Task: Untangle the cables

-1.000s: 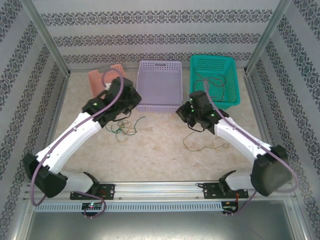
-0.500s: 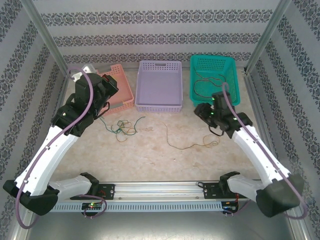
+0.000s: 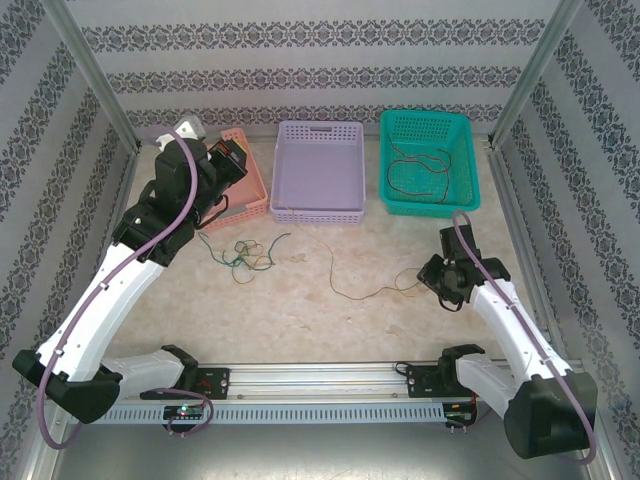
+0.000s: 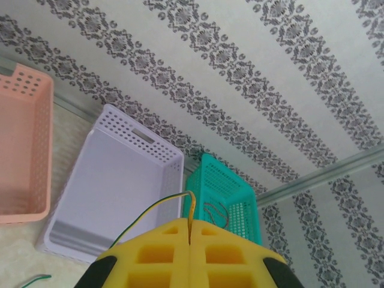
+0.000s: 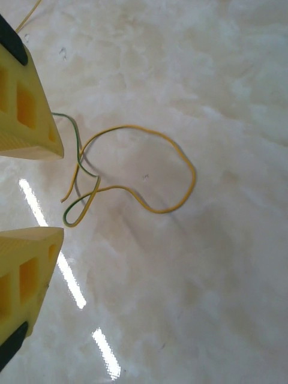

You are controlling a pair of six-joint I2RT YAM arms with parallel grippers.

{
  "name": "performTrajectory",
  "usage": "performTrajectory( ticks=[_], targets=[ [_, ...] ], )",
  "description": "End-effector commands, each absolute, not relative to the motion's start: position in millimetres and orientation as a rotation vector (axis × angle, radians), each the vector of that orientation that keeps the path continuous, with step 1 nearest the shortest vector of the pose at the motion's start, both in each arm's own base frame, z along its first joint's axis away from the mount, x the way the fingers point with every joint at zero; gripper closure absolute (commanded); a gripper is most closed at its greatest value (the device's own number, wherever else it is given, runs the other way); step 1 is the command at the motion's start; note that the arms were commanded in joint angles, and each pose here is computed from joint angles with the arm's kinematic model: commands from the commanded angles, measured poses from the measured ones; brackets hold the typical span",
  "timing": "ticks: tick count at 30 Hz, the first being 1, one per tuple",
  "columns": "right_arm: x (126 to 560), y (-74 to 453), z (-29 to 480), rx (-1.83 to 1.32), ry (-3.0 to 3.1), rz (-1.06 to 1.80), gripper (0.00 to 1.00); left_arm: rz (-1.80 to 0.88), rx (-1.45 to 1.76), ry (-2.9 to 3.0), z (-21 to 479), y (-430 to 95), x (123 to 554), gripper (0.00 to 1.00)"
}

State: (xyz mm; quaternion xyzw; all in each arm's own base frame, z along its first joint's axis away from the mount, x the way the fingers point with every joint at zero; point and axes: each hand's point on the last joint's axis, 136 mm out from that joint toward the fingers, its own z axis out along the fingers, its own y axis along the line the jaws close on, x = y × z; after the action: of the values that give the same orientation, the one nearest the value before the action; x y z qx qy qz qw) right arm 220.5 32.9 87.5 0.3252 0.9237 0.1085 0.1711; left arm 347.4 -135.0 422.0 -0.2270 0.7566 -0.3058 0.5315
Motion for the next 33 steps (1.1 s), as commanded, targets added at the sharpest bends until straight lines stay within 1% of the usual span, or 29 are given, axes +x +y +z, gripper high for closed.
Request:
performTrajectory(
  ticks=[1,4,8,11,18,27,29,33],
  targets=[
    [242.1,34.3,98.2,0.771,2.622,0.296,0.67,-0.831,-0.447,1.718,461.5,-144.8,343.1,1.00],
    [256.6,43.1,105.7,0.571,2.692,0.219,0.67,-0.869,-0.424,1.738,458.2,-151.5,340.1,1.00],
    [259.1,65.8,93.5,0.491,2.784,0.198,0.68,-0.910,-0.430,1.740,452.8,-153.8,335.5,1.00],
    [261.3,81.1,77.8,0.552,2.800,0.202,0.68,-0.927,-0.427,1.741,451.9,-155.2,333.2,1.00],
    [284.4,85.7,46.8,0.810,2.762,0.198,0.69,-0.936,-0.412,1.742,454.8,-156.0,330.2,1.00],
    [273.1,72.2,15.6,1.060,2.774,0.120,0.71,-0.939,-0.418,1.739,456.1,-152.9,324.9,1.00],
    [279.9,71.9,10.7,1.081,2.747,0.147,0.72,-0.940,-0.415,1.738,456.8,-152.7,323.8,1.00],
    [297.8,73.9,10.7,1.083,2.737,0.147,0.80,-0.937,-0.418,1.739,457.5,-150.8,320.9,1.00]
  ],
)
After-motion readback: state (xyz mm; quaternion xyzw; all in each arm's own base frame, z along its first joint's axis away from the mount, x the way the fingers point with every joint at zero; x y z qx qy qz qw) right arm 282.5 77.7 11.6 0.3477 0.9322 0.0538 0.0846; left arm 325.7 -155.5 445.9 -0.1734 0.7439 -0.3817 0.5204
